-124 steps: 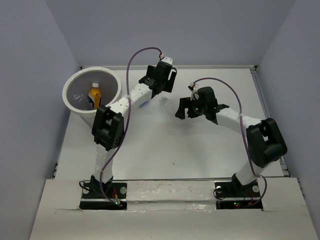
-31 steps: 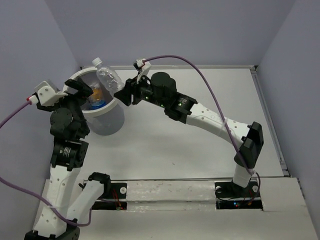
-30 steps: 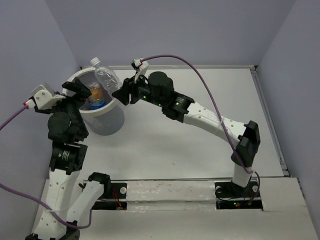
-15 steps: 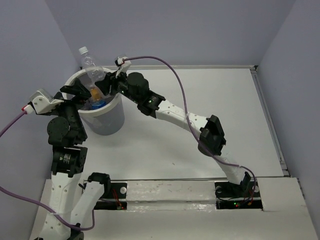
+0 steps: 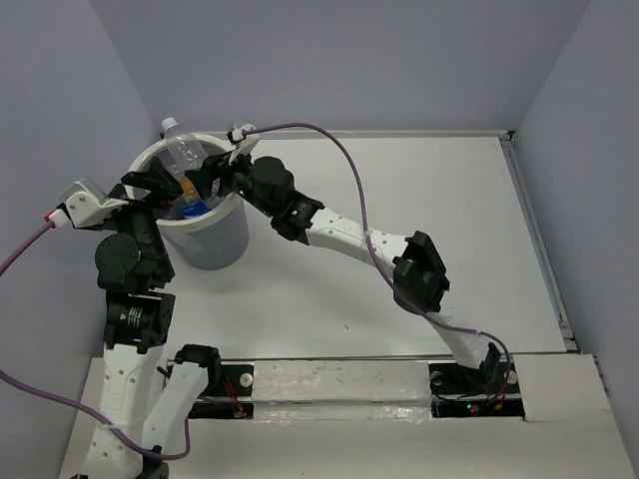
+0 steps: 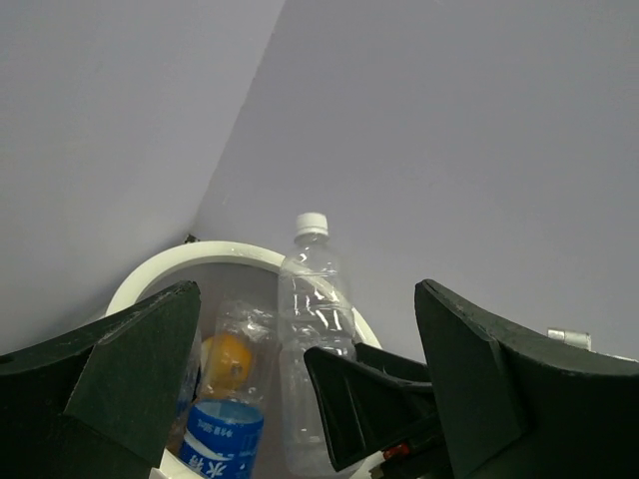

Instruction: Put the plastic bottles in the bin

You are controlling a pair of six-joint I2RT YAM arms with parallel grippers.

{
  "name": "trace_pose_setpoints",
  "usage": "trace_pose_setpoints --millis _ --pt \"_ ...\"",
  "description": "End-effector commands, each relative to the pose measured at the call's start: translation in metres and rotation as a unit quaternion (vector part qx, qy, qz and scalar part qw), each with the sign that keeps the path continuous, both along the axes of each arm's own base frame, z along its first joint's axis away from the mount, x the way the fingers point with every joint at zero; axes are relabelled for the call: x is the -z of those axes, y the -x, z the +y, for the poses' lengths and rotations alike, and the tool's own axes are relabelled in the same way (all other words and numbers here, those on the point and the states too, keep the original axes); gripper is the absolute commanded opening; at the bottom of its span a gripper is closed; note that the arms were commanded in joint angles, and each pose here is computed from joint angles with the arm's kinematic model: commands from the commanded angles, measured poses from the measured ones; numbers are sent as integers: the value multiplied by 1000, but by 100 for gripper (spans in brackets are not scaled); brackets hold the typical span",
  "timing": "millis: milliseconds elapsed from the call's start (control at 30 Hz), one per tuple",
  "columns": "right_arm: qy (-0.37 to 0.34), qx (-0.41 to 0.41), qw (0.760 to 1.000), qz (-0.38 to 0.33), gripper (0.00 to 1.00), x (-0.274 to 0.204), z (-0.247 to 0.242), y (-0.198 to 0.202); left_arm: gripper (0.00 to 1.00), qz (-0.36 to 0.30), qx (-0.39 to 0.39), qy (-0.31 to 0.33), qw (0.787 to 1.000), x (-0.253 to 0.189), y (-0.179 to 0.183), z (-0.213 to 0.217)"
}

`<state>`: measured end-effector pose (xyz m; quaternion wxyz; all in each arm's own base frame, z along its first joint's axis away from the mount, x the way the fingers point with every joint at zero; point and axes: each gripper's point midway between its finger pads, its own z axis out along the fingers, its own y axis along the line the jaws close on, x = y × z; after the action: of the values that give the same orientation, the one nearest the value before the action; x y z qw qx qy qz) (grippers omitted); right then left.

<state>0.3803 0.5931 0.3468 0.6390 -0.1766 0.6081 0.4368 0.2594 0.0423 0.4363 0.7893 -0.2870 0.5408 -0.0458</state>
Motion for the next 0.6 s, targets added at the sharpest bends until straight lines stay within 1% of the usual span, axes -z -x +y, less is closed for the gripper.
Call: trace_pose_setpoints --millis 0,33,67,100,233,367,400,433,467,500,567 --pt "-48 16 997 -50 79 -65 -25 18 98 -29 -6 7 1000 -13 2 3" --pt "-57 18 997 -55 79 -77 -32 21 98 -30 -7 8 999 -12 3 3" --pt "-57 18 997 -55 79 -77 -34 23 98 -33 -7 9 999 -13 4 4" --pt "-58 19 997 -54 76 -77 -36 23 98 -34 -8 8 999 -13 5 4" --pt "-48 20 997 -51 68 -77 -43 28 98 -30 -5 6 1000 -13 3 3" --pt "-48 4 997 -54 66 -89 -51 44 98 -29 -2 3 1000 -13 1 1" --pt "-45 -1 997 -56 58 -92 -54 48 98 -26 -1 1 1000 -12 0 1" --pt "-40 -8 998 -55 56 -94 -57 53 98 -25 2 0 1000 -12 -1 0" --pt "-39 -12 998 -55 41 -103 -70 62 98 -27 12 -3 1000 -14 -1 -4" --pt "-35 -17 998 -54 29 -105 -78 68 98 -30 18 -5 999 -15 0 -6" --pt "-21 -17 998 -52 11 -104 -98 80 98 -33 46 -14 998 -16 -1 -16"
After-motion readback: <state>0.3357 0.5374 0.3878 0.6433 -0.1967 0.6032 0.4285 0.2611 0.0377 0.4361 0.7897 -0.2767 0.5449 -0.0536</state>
